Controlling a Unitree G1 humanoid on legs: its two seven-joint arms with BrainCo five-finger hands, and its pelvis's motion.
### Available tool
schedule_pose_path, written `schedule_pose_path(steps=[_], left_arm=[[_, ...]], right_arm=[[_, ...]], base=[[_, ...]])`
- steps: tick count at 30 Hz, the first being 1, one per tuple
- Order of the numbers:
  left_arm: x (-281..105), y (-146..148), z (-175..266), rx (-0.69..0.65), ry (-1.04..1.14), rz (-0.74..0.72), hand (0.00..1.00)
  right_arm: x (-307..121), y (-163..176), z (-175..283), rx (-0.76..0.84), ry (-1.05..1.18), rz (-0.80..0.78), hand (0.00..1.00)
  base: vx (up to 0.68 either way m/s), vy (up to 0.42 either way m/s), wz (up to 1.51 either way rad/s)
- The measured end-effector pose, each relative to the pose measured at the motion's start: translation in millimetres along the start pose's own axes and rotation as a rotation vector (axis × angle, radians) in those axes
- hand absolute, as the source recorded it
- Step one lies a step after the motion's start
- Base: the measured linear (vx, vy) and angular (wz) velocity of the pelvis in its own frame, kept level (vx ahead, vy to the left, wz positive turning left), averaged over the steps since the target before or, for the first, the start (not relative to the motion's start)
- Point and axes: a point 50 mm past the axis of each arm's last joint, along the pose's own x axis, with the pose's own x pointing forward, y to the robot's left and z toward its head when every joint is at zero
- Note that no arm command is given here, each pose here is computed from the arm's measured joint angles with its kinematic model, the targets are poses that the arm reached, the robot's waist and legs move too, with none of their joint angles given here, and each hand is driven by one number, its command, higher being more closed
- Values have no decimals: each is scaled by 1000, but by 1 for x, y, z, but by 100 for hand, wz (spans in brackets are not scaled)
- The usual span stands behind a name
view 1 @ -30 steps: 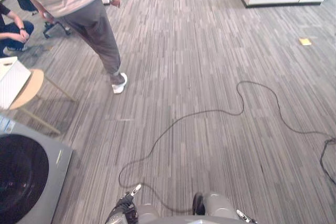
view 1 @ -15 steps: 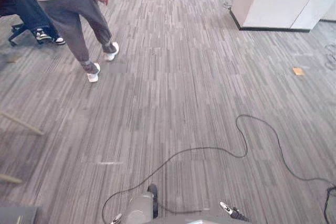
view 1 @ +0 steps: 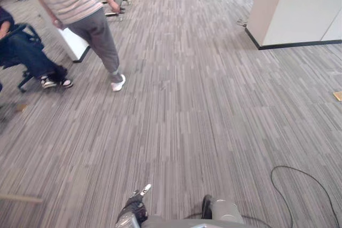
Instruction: Organize washtable
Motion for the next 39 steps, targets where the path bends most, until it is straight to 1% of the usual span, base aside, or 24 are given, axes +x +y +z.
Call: schedule_pose_path(steps=[2, 4, 6, 7, 8, 9, 10, 11, 13, 15, 17, 19, 20, 21, 23, 25, 26, 27, 30, 31, 32, 34, 37, 39], left_arm=[[-2, 17, 0, -11, -12, 33, 0], [-2, 28, 3, 4, -14, 57, 0], [-12, 46, -26, 32, 84, 106, 0], [-15, 47, -37, 36, 122, 114, 0], [-20, 51, -49, 39, 167, 128, 0], [-25, 64, -57, 22, 203, 162, 0], [-27, 72, -59, 42, 221, 180, 0], [-27, 73, -59, 52, 225, 181, 0], [-19, 81, -37, 129, 184, 178, 0], [-13, 73, -23, 163, 144, 152, 0], [-4, 48, -4, 195, 65, 78, 0], [7, 9, 30, 247, -49, -26, 0], [9, 0, 38, 250, -79, -48, 0], [10, -18, 53, 232, -139, -91, 0], [8, -32, 51, 191, -155, -116, 0], [6, -35, 33, 147, -97, -113, 0], [3, -40, 17, 93, -56, -119, 0], [2, -41, 15, 90, -48, -126, 0], [3, -22, 10, 4, -17, -55, 0], [2, -10, 7, 7, -9, -30, 0], [2, -6, 6, 13, -6, -23, 0], [2, 5, 3, 38, 15, -1, 0], [2, 7, 4, 59, 8, 8, 0], [2, 3, 1, 74, 19, -4, 0]], right_arm=[[3, 7, 14, -55, -32, 27, 0], [8, 26, 42, -68, -106, 68, 0], [10, 57, 74, -109, -208, 138, 0], [9, 58, 79, -127, -227, 143, 0], [9, 62, 80, -150, -240, 154, 0], [8, 65, 68, -157, -217, 166, 0], [8, 63, 54, -157, -176, 162, 0], [7, 60, 48, -156, -158, 155, 0], [6, 54, 22, -136, -56, 138, 0], [6, 44, 8, -107, 3, 112, 0], [6, 33, 12, -101, -18, 100, 0], [5, 27, 18, -83, -53, 86, 0], [5, 25, 13, -75, -43, 80, 0], [3, 23, 5, -59, -18, 68, 0], [-2, 16, -17, -60, 46, 52, 0], [-6, 8, -30, -30, 92, 27, 0], [-6, 4, -31, -10, 94, 15, 0], [-7, -1, -31, -3, 95, -1, 0], [-1, -3, -6, -12, 29, -3, 0], [2, 6, 8, -30, -17, 24, 0], [4, 11, 17, -51, -45, 41, 0], [8, 36, 47, -98, -134, 104, 0], [7, 64, 78, -134, -250, 168, 0], [6, 68, 85, -167, -284, 184, 0]], base=[[573, -273, -20], [113, -85, -67], [-196, 36, -105], [241, 33, -88], [716, 39, -66], [977, 50, -42], [844, 65, -11], [683, 102, 35], [535, 99, 66], [230, -6, 38], [-134, 15, 11], [-496, 134, 45], [-492, 162, 51], [-257, 76, 28], [148, -157, 28], [639, -389, 44], [640, -408, 60], [525, -351, 49], [601, -360, 2], [416, -271, -7], [381, -262, -6], [47, -132, -4], [-250, -42, -18], [44, 85, -47]])
